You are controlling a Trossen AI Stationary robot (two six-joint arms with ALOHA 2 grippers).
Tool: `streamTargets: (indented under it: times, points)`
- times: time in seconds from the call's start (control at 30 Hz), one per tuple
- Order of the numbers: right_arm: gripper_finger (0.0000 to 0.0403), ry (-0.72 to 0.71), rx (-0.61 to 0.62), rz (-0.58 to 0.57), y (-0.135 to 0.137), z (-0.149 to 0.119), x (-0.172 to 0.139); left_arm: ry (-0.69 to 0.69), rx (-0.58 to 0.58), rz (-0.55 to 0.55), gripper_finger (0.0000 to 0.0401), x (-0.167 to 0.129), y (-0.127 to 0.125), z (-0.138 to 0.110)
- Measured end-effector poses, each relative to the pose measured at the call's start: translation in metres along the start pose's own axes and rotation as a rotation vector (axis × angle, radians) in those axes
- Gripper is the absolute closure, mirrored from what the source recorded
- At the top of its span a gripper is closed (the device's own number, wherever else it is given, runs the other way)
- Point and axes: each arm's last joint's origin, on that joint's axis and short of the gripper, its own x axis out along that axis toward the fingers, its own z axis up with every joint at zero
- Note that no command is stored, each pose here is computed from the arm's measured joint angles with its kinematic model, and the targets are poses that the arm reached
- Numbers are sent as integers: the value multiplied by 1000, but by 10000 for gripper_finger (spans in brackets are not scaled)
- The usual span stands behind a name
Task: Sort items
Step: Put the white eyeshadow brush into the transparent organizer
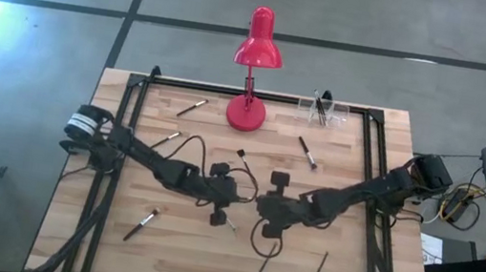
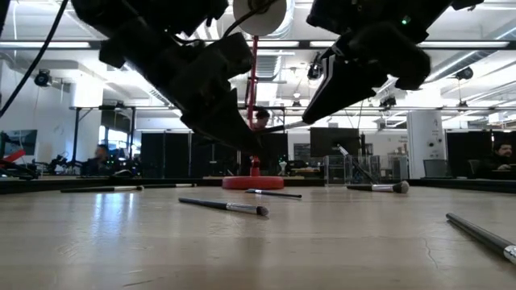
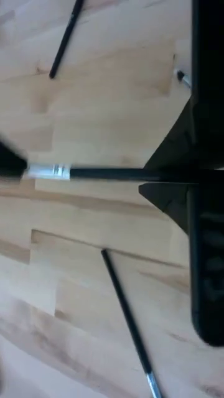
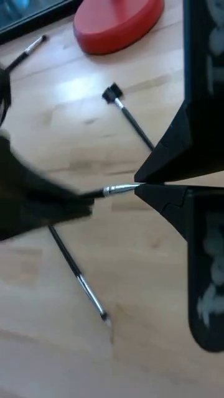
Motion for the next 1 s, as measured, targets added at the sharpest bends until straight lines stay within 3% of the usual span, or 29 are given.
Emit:
streamTargets:
  times: [0.2, 0.47, 0.67, 0.8, 1.0]
  points:
    - [382, 49, -19, -99, -2, -6, -6, -77, -35, 24, 396, 2, 14, -15]
    - [374, 28, 44, -230, -19, -31, -28, -415, -107, -2, 398, -9, 41, -29]
    - [393, -290, 193, -137, -31, -60, -27, -664, -104, -35, 398, -27, 45, -27]
    - [393, -579, 311, -36, -45, -68, -29, -704, -83, -54, 398, -27, 44, -19]
    - [363, -754, 348, 114, -62, -65, -30, -745, -49, -73, 398, -26, 40, -2]
